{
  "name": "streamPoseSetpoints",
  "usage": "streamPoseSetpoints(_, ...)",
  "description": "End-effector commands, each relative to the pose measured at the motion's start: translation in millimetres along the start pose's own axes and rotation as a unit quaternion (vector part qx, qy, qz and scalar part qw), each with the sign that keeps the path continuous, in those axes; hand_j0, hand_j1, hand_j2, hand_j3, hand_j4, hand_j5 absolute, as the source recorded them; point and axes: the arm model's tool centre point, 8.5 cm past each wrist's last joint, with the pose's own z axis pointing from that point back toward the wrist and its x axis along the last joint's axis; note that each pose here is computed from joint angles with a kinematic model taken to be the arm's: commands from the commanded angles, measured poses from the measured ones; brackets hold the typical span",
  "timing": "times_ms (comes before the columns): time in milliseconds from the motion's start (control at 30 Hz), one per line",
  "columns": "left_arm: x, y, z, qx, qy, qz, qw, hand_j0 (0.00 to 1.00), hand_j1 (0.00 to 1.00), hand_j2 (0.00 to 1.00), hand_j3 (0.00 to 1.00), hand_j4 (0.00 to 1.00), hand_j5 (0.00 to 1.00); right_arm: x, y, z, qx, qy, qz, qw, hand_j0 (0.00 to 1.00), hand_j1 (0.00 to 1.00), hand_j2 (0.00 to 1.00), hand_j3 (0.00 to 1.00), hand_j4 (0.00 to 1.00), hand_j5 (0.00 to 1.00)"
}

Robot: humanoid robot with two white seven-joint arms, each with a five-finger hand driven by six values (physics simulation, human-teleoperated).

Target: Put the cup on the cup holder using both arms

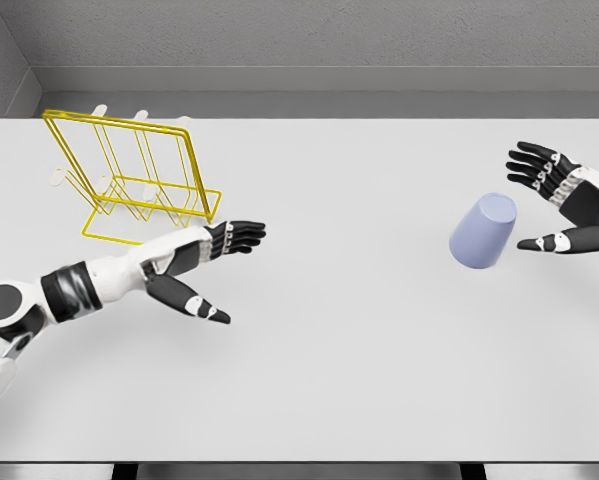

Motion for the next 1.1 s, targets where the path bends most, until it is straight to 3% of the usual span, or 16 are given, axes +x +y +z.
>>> streamPoseSetpoints(0,-4,0.2,-5,0.005,-0.002,0.017,0.9998,1.0,1.0,1.0,1.0,1.0,1.0,0.7,-0.3,0,-0.001,-0.003,0.0,1.0,1.0,1.0,1.0,1.0,1.0,1.0)
streamPoseSetpoints(167,-9,-12.9,-18,0.0,-0.017,0.039,0.9991,1.0,1.0,1.0,1.0,1.0,1.0,8.4,-11.0,0,-0.013,-0.013,0.013,0.9997,1.0,1.0,1.0,1.0,1.0,1.0)
streamPoseSetpoints(267,-9,-13.1,-17,0.005,-0.021,0.041,0.9989,1.0,1.0,1.0,1.0,1.0,1.0,-0.4,-17.5,7,-0.03,-0.001,0.009,0.9995,1.0,1.0,1.0,1.0,1.0,1.0)
streamPoseSetpoints(467,-10,-11.8,-14,0.01,-0.021,0.043,0.9988,1.0,1.0,1.0,1.0,1.0,1.0,-25.0,-9.6,5,-0.04,0.009,-0.016,0.999,1.0,1.0,1.0,1.0,1.0,1.0)
streamPoseSetpoints(567,-11,-12.0,-13,0.01,-0.02,0.042,0.9989,1.0,1.0,1.0,1.0,1.0,1.0,-35.0,-20.3,16,-0.064,0.028,-0.017,0.9974,1.0,1.0,1.0,1.0,1.0,1.0)
streamPoseSetpoints(833,-9,-15.3,-12,0.01,-0.039,0.032,0.9987,1.0,1.0,1.0,1.0,1.0,1.0,-67.8,-4.3,9,-0.065,0.05,-0.039,0.9958,1.0,1.0,1.0,1.0,1.0,1.0)
streamPoseSetpoints(1067,-10,-14.1,-12,0.011,-0.038,0.032,0.9987,1.0,1.0,1.0,1.0,1.0,1.0,-78.0,0.8,9,-0.065,0.058,-0.046,0.9951,1.0,1.0,1.0,1.0,1.0,1.0)
